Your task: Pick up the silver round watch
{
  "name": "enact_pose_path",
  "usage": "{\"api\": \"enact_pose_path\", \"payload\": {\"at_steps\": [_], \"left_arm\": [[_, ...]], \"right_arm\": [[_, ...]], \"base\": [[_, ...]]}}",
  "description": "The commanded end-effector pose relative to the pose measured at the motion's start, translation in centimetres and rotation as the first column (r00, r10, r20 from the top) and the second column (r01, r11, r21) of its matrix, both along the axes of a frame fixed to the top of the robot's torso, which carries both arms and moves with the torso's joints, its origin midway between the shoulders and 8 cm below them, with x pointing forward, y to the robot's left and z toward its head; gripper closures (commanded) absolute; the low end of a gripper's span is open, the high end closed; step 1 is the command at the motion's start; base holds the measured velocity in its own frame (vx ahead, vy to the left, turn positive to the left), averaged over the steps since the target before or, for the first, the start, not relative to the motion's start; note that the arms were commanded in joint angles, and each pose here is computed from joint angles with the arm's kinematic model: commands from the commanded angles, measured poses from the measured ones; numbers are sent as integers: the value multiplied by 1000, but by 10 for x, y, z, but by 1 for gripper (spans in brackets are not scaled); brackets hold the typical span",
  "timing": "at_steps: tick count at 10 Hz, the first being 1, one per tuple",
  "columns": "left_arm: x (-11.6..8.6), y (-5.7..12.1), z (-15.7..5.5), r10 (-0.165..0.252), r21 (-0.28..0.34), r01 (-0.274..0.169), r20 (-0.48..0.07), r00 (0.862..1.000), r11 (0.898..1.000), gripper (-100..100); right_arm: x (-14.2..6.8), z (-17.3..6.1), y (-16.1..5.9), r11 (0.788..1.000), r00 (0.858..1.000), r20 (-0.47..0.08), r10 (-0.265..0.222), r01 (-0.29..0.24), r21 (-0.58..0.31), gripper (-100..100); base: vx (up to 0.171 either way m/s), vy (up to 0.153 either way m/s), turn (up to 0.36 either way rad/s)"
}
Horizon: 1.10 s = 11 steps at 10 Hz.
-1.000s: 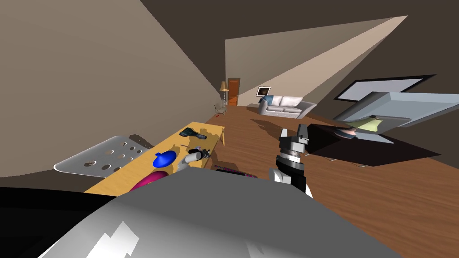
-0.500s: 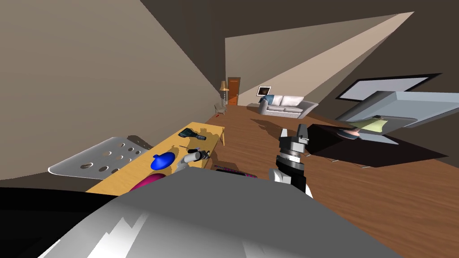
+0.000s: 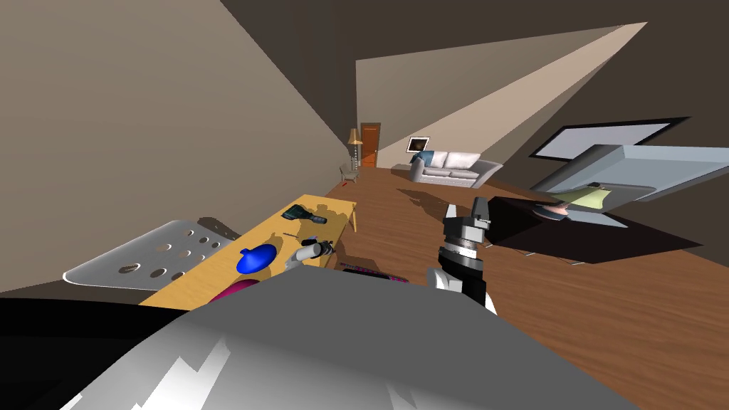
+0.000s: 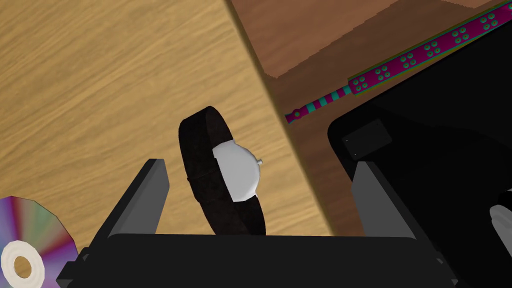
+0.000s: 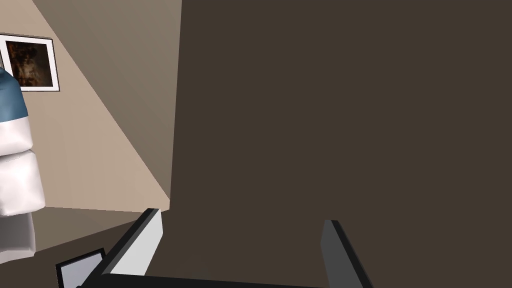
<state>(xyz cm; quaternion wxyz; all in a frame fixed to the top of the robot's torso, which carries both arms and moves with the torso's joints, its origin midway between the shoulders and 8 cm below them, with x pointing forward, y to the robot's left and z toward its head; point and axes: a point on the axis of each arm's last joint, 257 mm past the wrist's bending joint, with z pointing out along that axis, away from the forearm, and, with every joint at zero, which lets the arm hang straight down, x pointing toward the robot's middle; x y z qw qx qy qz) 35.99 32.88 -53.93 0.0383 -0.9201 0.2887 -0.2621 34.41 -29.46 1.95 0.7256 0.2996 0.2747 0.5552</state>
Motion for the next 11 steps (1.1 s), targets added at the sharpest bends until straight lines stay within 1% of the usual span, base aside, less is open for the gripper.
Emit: {"api": "enact_pose_path", "payload": {"at_steps": [1, 5, 6, 7, 10, 11], "left_arm": [[0, 0, 0, 0, 0, 0, 0, 1000, 1000, 100], [3, 2, 3, 5, 0, -5, 9, 1000, 1000, 100], [4, 2, 3, 5, 0, -5, 9, 1000, 1000, 0], [1, 8, 8, 0, 0, 0, 0, 1000, 1000, 100], [3, 14, 17, -2, 0, 2, 0, 1000, 1000, 100], [4, 14, 15, -1, 1, 1, 1, 1000, 1000, 100]], "right_arm": [[0, 0, 0, 1000, 1000, 0, 0, 0, 0, 0], [0, 0, 0, 1000, 1000, 0, 0, 0, 0, 0], [0, 0, 0, 1000, 1000, 0, 0, 0, 0, 0], [0, 0, 0, 1000, 1000, 0, 0, 0, 0, 0], [0, 0, 0, 1000, 1000, 0, 0, 0, 0, 0], [0, 0, 0, 1000, 1000, 0, 0, 0, 0, 0]], "base": [[0, 0, 0], [0, 0, 0], [0, 0, 0], [-10, -15, 68], [-24, -20, 16], [-11, -8, 2]]}}
